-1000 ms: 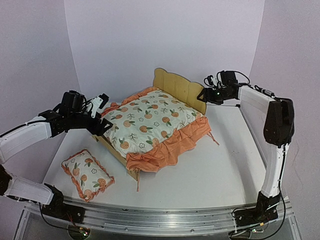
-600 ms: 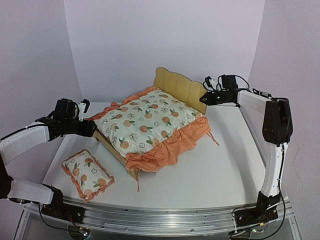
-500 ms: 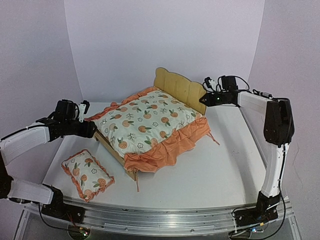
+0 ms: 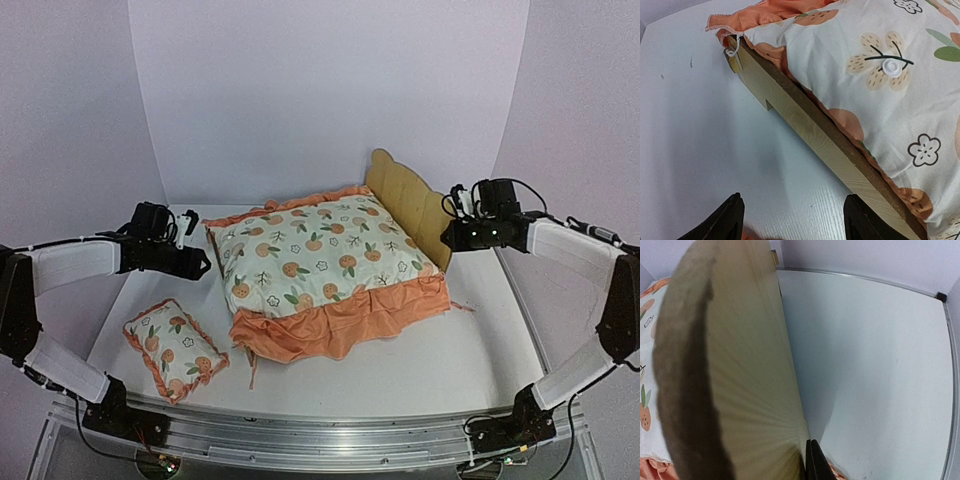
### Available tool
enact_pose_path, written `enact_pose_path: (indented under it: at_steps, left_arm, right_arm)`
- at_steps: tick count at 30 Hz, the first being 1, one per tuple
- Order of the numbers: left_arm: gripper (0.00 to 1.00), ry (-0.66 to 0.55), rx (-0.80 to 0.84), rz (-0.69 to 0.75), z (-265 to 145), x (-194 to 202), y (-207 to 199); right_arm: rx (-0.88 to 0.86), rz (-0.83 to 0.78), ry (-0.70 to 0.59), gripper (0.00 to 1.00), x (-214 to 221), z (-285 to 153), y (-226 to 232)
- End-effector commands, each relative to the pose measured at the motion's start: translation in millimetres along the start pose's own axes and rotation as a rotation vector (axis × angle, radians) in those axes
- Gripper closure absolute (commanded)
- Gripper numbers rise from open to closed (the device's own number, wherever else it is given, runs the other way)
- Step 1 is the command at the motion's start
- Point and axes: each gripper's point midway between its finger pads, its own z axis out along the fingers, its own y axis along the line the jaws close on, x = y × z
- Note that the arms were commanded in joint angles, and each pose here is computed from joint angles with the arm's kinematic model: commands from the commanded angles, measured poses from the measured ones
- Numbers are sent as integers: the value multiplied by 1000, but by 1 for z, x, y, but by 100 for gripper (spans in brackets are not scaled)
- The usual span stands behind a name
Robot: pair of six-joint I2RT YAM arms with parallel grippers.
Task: Set up the pet bed
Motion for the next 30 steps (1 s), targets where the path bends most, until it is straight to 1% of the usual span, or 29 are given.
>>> enact_pose_path:
  at_steps: [1, 6, 8, 12, 15, 19, 21, 24, 26, 30]
  left_arm:
    - [32, -93, 116, 56, 9, -49, -19]
    - [36, -69, 137, 100, 34, -66, -20]
    - [36, -63, 145, 127, 43, -71, -21]
    - [36, -67, 152, 190, 61, -87, -21]
    - [37, -77, 116, 236, 76, -107, -13]
    - [36, -151, 49, 280, 84, -146, 8]
    - [34, -191, 19, 276, 84, -166, 23]
    - [29, -229, -26, 285, 81, -189, 40]
    - [25, -262, -43, 287, 74, -202, 46]
    - [20, -327, -46, 306, 52, -220, 45]
  right_arm:
    - [165, 235, -51, 100, 10, -45, -9]
    - [296, 241, -74, 100, 25, -69, 3]
    - [306, 257, -80, 100, 31, -73, 14]
    - [326, 345, -86, 100, 47, -70, 33]
    - [320, 366, -104, 100, 46, -64, 57]
    - [282, 318, -131, 100, 33, -53, 105]
    - [257, 302, -131, 97, 29, -47, 126]
    - [231, 319, -118, 89, 29, -39, 140]
    - [199, 329, -102, 83, 30, -36, 147]
    - [122, 261, -40, 66, 36, -33, 162]
